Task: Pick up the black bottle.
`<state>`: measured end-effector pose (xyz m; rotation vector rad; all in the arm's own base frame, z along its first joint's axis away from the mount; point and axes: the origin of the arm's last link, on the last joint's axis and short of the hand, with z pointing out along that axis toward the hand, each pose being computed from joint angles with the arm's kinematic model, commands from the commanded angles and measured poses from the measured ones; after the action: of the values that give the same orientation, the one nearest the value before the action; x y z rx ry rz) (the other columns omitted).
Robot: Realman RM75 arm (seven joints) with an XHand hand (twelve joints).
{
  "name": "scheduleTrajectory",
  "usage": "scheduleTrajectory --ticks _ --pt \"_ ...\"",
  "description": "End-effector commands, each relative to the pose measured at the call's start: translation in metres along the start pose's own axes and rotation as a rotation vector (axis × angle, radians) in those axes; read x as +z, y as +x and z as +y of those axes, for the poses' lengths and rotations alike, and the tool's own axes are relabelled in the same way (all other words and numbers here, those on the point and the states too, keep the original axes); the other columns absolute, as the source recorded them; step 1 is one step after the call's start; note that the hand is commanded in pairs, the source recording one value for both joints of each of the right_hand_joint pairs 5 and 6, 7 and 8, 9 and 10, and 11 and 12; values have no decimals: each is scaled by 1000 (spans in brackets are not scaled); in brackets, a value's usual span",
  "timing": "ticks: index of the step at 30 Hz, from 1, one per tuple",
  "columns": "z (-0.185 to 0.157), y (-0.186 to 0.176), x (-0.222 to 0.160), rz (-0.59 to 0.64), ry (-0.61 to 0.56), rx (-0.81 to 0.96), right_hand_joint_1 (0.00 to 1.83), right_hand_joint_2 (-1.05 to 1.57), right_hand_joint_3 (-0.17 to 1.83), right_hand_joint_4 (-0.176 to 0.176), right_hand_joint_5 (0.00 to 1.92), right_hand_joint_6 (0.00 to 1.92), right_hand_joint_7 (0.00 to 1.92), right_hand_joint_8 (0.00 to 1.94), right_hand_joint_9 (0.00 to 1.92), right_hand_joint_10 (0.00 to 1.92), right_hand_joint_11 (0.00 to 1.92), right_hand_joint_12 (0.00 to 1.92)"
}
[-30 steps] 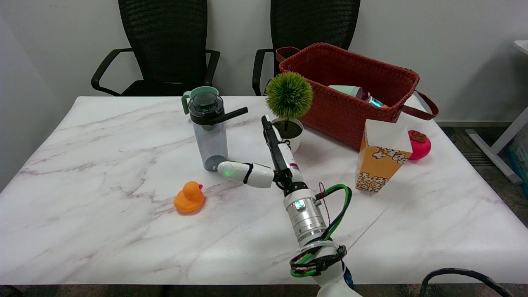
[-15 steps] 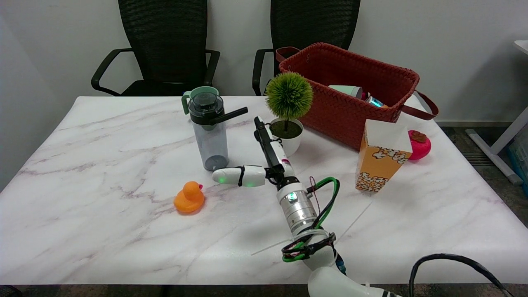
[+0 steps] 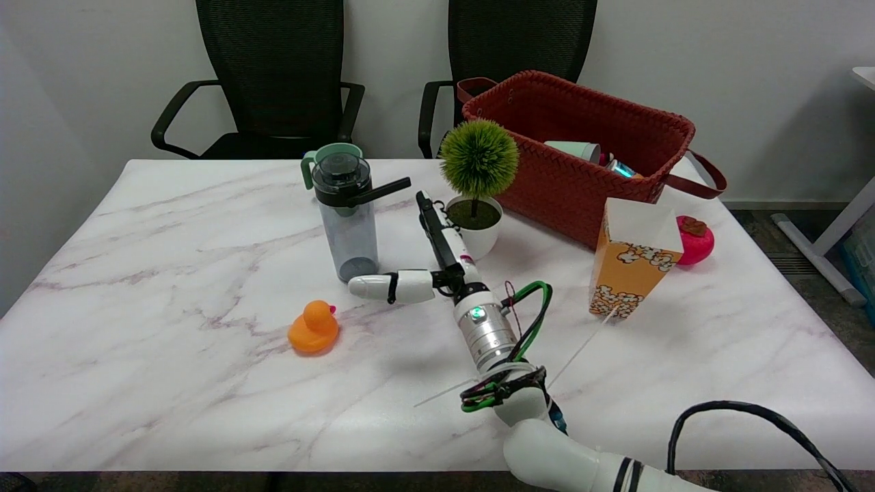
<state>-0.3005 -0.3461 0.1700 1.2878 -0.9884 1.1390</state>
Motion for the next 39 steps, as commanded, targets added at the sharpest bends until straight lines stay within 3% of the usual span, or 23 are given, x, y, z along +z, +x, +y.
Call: scheduleTrajectory --ticks 1,39 --pt "8 -1 22 1 -29 -9 1167 213 153 0 0 0 0 0 26 26 0 0" --pt "8 -27 81 -88 -82 44 1122 105 312 0 0 0 110 110 189 189 0 0"
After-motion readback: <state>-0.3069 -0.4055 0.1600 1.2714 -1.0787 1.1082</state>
